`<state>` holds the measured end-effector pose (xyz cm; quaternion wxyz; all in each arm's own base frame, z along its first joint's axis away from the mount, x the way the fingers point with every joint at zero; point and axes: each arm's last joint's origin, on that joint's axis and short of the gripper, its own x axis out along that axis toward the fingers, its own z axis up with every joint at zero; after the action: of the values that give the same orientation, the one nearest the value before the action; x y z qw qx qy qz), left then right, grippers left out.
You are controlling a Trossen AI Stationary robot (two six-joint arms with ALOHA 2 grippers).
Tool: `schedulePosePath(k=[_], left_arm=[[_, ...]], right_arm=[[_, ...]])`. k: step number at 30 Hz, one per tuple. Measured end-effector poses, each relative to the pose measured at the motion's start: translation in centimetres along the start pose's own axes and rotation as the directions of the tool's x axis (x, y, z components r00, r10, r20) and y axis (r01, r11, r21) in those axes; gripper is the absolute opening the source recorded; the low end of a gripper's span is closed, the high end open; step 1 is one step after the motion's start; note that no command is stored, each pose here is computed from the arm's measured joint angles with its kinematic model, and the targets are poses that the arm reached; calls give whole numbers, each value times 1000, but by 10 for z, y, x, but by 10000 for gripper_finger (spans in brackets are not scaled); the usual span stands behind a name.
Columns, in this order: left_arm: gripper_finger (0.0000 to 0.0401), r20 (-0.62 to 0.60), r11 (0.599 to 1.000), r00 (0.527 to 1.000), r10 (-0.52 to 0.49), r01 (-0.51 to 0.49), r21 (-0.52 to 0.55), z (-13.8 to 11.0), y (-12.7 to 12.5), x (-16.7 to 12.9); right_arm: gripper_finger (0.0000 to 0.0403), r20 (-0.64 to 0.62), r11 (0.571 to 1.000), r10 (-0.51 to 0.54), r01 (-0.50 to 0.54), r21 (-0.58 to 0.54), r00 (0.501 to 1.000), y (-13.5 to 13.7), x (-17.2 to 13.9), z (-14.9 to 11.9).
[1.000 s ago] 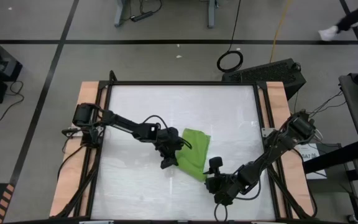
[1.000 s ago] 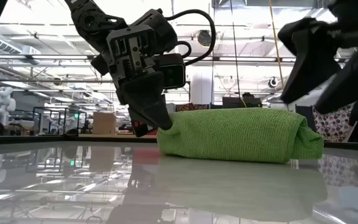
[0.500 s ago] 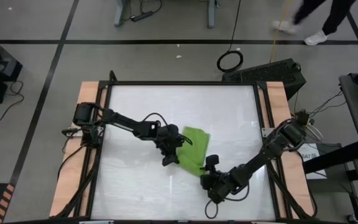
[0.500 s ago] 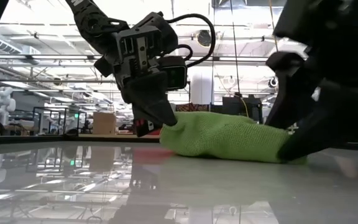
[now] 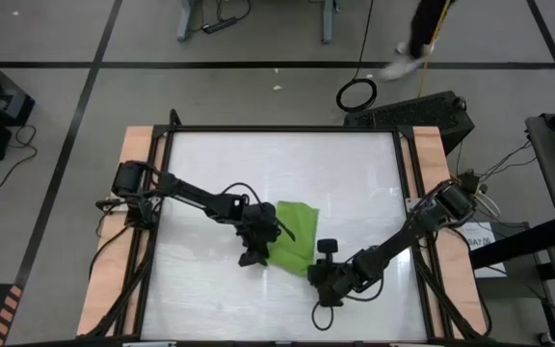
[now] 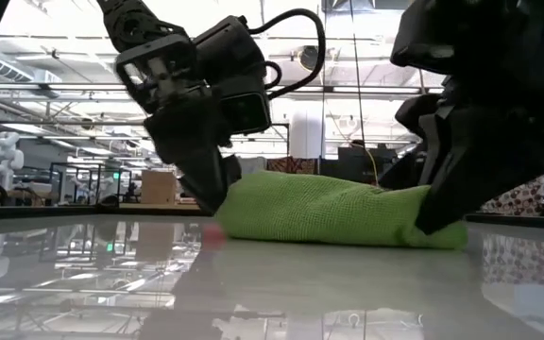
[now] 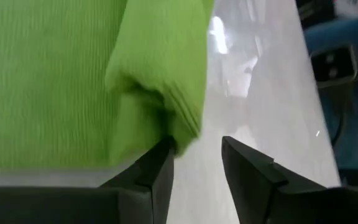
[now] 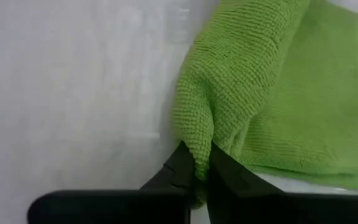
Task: Roll towel into tight, uniform cylinder
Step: Roll the green towel
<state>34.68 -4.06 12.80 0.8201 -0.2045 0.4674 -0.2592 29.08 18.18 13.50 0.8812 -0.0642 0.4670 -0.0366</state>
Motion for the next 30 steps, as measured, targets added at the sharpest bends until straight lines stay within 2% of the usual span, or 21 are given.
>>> schedulePosePath(k=[5, 10, 13, 16, 18, 21, 23, 27, 30], left_arm=[[143, -46, 998, 999, 0, 2, 65, -4, -6, -1], [143, 18, 991, 999, 40, -42, 128, 4, -18, -16], [144, 92, 970, 991, 93, -111, 217, 14, -29, -30], [144, 156, 929, 980, 122, -168, 329, 23, -40, -32], [147, 166, 912, 973, 161, -211, 351, 25, -44, -30], [163, 162, 903, 966, 200, -246, 351, 27, -38, -22], [178, 136, 925, 967, 214, -245, 292, 24, -30, -15], [199, 163, 962, 975, 150, -182, 204, 28, -21, -9], [198, 157, 975, 983, 97, -126, 182, 27, -16, -2]], right_arm=[[5, -33, 994, 113, -113, 2, 993, -3, -3, 4], [3, -57, 978, 207, -206, 19, 977, -5, -3, 7], [2, -59, 974, 226, -225, 20, 972, -6, -2, 8], [1, -59, 971, 238, -237, 21, 969, -6, -2, 9], [1, -58, 968, 252, -251, 21, 966, -7, -2, 10], [1, -59, 968, 252, -251, 23, 966, -7, -1, 10], [1, -59, 968, 251, -250, 23, 966, -7, -1, 10], [1, -59, 968, 250, -249, 23, 966, -8, -1, 10], [2, -59, 968, 249, -248, 23, 967, -8, -1, 10]])
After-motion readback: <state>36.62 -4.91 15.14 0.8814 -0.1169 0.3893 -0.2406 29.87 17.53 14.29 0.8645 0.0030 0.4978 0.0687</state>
